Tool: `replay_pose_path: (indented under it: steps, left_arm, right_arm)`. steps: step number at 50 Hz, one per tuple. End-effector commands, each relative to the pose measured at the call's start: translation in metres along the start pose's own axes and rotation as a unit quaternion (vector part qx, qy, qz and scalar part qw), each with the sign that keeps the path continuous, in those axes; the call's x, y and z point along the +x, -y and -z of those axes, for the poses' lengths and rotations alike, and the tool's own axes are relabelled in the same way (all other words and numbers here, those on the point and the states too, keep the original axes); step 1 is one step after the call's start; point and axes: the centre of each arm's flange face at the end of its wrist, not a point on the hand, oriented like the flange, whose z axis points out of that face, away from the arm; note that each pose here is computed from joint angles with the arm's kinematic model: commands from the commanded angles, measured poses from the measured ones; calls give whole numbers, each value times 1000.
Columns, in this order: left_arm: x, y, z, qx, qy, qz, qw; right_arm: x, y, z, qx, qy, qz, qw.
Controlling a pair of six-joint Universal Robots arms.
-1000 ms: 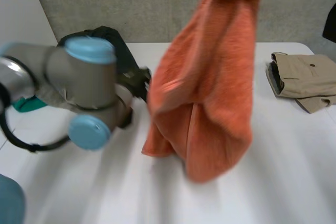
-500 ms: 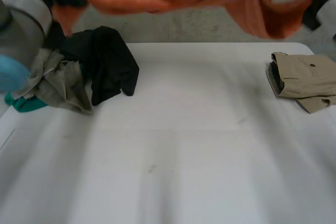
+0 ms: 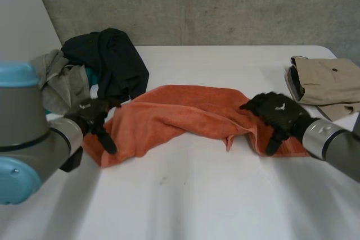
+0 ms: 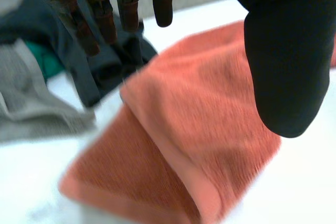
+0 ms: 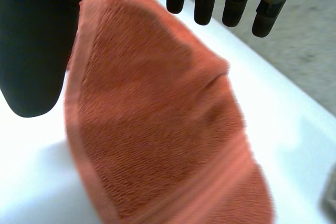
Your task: Fold the laundry.
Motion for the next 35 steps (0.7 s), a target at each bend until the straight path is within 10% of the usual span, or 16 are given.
replay_pose_path:
  steps: [1, 19, 35]
  left_arm:
    - [-2, 25, 14, 45, -4, -28, 999]
    - [5, 40, -22, 75, -50, -76, 993]
    - [17, 46, -22, 84, -66, -66, 992]
  right_arm:
    - [29, 38, 30, 38, -87, -94, 991]
    - [-7, 21, 25, -21, -108, -280, 954]
    - [-13, 9, -30, 3, -165, -294, 942]
